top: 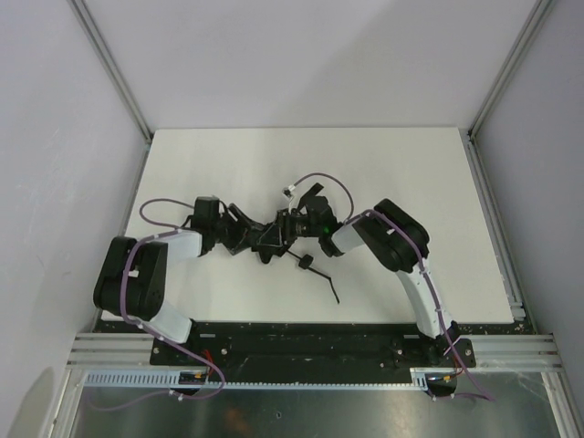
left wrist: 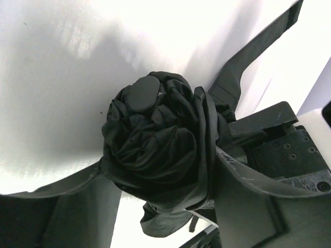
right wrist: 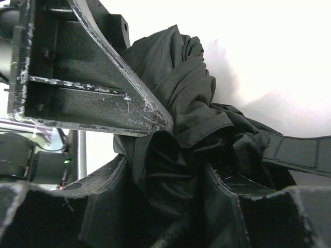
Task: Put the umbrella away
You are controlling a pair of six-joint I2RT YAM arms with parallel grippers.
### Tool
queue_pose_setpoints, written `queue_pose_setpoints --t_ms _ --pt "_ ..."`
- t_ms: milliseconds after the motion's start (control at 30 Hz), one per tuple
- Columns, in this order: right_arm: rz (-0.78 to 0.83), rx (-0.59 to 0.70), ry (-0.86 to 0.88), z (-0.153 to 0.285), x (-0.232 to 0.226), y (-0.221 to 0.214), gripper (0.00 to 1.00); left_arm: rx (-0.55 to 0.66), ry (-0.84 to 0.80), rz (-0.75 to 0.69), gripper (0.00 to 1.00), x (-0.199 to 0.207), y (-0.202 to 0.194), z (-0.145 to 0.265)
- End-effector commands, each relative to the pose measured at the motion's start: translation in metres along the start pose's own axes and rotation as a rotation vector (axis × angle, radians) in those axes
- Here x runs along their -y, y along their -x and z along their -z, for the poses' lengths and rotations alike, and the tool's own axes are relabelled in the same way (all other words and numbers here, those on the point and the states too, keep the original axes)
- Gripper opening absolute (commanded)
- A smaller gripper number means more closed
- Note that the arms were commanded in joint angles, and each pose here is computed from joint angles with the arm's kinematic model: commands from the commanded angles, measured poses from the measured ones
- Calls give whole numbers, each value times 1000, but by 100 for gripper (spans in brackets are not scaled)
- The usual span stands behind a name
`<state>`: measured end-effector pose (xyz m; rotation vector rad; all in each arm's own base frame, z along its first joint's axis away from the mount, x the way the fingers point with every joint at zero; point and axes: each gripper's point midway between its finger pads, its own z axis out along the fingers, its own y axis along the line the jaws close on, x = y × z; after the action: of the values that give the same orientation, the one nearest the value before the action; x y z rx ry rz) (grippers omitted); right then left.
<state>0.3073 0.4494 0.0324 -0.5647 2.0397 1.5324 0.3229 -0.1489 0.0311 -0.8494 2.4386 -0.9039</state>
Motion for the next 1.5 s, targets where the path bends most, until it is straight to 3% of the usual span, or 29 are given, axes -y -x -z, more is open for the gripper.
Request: queue_pose_setpoints --t_ms 0,133,200,267,567,700,800,1000,1233,1300,1467 --pt "-323 -334 -32 32 29 -112 0 -55 247 12 61 -73 -30 -10" --pt "-287 -352 -50 33 24 -103 0 -46 246 11 36 -73 -30 -9" --pt "-258 -351 -76 33 23 -96 0 -37 247 9 15 -73 -30 -8" --pt "-209 -349 -120 33 19 -84 3 -34 250 13 4 -74 -30 -7" --pt "146 -265 -380 48 -20 8 75 -64 263 56 0 -80 -41 -3" --pt "399 -233 -547 63 -31 38 93 -63 265 52 0 -79 -41 0" --pt "535 -210 -625 62 -33 49 99 -61 264 53 0 -78 -41 1" --pt "809 -218 -663 32 -42 42 99 -69 267 70 0 -75 -41 2" --pt "875 -294 -822 20 -2 -2 89 -67 269 73 0 -70 -39 3" --pt "855 -302 -865 19 14 -15 79 -71 269 76 0 -70 -39 3" --pt "772 -319 -900 22 45 -47 29 -71 262 73 0 -65 -38 4"
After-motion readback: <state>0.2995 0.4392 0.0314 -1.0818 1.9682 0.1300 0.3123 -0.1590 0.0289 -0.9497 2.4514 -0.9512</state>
